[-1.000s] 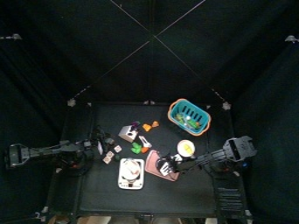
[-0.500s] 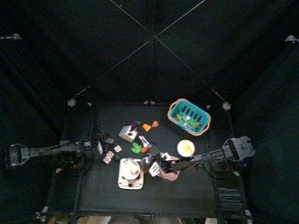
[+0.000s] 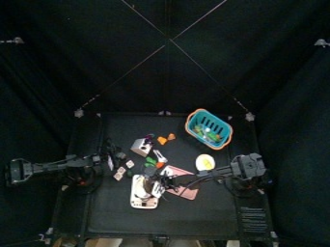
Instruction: Place pot lid on pot
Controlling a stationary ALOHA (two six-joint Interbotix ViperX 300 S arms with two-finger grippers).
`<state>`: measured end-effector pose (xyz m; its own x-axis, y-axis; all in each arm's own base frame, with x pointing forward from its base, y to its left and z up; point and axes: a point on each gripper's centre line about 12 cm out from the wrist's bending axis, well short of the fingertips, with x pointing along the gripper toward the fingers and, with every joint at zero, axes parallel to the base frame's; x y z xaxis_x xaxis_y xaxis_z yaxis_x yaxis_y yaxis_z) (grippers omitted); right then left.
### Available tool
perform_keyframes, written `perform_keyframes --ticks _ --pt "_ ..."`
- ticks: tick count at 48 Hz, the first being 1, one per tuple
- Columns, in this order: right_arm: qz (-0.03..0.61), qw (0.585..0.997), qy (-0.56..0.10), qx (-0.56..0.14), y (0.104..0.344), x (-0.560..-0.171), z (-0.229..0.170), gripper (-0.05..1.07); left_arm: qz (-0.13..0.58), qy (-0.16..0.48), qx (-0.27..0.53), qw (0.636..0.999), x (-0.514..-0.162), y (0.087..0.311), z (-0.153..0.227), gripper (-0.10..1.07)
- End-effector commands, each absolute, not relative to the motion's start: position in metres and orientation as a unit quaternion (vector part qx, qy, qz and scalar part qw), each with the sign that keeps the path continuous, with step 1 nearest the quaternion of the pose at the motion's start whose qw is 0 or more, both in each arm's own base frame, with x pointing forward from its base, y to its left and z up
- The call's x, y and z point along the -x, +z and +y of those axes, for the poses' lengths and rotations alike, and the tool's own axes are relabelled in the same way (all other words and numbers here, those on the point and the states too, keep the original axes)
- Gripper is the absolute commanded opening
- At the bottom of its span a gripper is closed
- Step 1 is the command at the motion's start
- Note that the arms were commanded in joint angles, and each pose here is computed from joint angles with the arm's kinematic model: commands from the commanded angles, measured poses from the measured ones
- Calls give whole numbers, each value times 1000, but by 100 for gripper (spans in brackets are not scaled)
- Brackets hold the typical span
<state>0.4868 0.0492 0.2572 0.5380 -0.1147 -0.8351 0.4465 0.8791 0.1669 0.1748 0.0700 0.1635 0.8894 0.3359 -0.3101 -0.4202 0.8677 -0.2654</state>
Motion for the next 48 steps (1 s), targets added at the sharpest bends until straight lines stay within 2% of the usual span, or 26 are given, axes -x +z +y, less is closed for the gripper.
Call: perform_keyframes --ticks 1,21,35,48 --pt "433 871 -147 -183 284 -500 46 56 121 197 163 959 -177 168 71 104" --pt "477 860 -118 -136 270 -538 49 56 121 197 163 959 -177 168 71 104" --pt "492 852 -123 -130 253 -545 49 56 121 197 163 959 -177 168 71 104" --pt "487 855 -121 -129 250 -548 49 56 121 197 163 959 -177 168 71 104"
